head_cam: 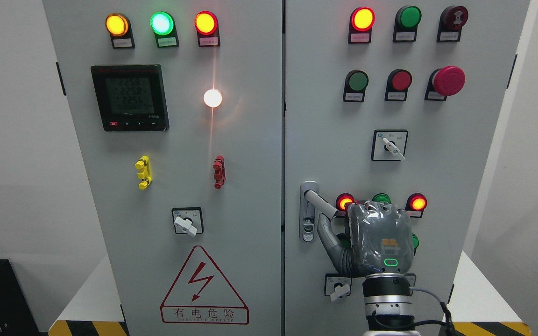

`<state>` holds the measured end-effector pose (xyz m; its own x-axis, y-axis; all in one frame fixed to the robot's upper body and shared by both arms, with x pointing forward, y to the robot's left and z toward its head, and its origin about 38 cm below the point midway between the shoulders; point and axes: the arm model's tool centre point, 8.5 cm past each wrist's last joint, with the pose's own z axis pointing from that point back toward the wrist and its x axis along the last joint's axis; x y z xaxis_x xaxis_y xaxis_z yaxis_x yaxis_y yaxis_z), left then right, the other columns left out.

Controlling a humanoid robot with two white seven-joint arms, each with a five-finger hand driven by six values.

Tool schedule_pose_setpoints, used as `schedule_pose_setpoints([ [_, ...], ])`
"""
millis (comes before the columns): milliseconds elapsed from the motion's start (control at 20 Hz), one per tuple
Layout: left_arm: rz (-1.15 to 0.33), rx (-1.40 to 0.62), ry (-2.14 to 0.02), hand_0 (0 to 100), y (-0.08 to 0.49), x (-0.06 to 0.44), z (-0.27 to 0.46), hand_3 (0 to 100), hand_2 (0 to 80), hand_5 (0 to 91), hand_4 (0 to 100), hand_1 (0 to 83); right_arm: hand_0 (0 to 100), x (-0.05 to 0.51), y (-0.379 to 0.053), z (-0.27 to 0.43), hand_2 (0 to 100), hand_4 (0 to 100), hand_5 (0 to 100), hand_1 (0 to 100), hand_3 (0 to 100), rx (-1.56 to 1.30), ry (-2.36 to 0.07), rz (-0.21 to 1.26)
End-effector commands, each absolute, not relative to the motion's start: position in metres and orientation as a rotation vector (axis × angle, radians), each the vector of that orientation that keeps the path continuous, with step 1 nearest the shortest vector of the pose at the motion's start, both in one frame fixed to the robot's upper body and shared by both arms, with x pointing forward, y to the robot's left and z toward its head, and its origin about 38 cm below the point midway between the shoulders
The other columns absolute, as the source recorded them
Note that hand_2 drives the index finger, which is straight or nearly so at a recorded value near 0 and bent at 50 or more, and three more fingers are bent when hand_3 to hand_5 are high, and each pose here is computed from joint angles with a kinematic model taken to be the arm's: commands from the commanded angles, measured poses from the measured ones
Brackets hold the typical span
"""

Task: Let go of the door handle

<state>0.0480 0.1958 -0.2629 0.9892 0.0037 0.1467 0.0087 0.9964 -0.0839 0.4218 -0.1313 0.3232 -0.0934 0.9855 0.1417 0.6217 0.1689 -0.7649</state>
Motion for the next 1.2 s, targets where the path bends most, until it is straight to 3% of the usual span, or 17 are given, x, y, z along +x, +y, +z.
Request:
schedule_pose_setpoints([
  [0, -0.003, -0.085, -0.148, 12, 0.1958, 0.0481, -0.2629, 0, 0.0, 0.0, 0, 55.6, 53, 0.4223, -0.1331, 0.3236, 93, 100, 100, 27, 100, -1.528, -1.791, 0.706],
  [1152, -0.003, -0.085, -0.148, 12, 0.1958, 0.0481, -0.2629, 0, 0.0, 0.0, 0, 55.6, 53, 0.4214, -0.1330, 0.3281, 93, 100, 100, 27, 100, -1.531, -1.801, 0.694],
])
